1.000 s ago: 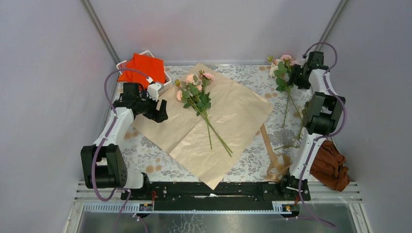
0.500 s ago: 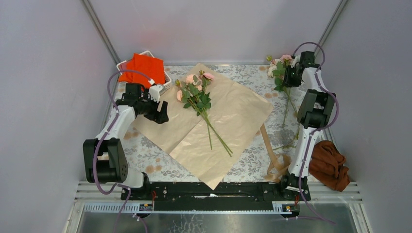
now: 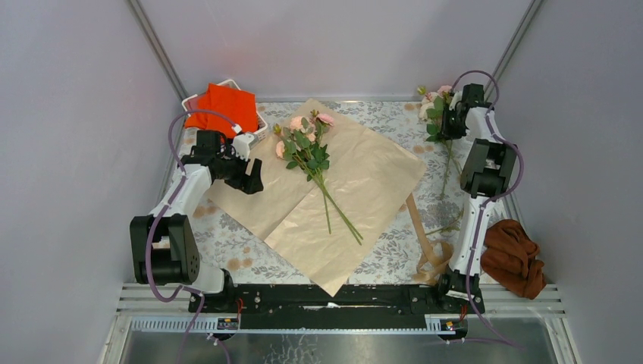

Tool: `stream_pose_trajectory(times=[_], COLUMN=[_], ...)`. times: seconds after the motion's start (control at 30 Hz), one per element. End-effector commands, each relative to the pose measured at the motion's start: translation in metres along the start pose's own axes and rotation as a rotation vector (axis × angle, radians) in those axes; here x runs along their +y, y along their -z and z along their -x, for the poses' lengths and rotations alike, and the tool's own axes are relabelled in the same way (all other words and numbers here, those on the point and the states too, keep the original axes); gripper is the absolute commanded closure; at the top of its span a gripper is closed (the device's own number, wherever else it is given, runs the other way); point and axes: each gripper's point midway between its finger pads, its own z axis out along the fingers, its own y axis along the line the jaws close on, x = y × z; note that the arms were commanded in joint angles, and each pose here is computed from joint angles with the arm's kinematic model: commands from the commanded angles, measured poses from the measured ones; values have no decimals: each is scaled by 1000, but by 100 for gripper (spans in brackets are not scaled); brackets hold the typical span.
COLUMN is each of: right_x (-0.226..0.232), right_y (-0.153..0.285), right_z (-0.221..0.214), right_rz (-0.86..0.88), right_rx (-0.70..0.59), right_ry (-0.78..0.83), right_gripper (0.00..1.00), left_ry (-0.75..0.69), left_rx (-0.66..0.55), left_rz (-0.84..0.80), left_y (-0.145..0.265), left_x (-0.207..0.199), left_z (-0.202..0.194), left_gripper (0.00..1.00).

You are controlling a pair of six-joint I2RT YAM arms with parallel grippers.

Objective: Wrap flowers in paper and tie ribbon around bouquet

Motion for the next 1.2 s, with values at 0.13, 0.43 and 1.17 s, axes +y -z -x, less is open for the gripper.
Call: stream_pose_trajectory(times=[0.13,0.43,1.17], right_x=[37,98,480], right_y=[23,217,118], right_z=[16,122,-15], right_rz=[23,158,662], right_rx=[-1,-456,-275], right_ry=[150,94,-33], right_gripper=[100,100,83], left_ry=[-6,-28,-16], left_rx=[-19,-40,-32], left_rz=[-10,-28,35], left_y=[3,7,6], left_x=[0,-5,7], left_z=[6,9,10], left_gripper=[14,14,14])
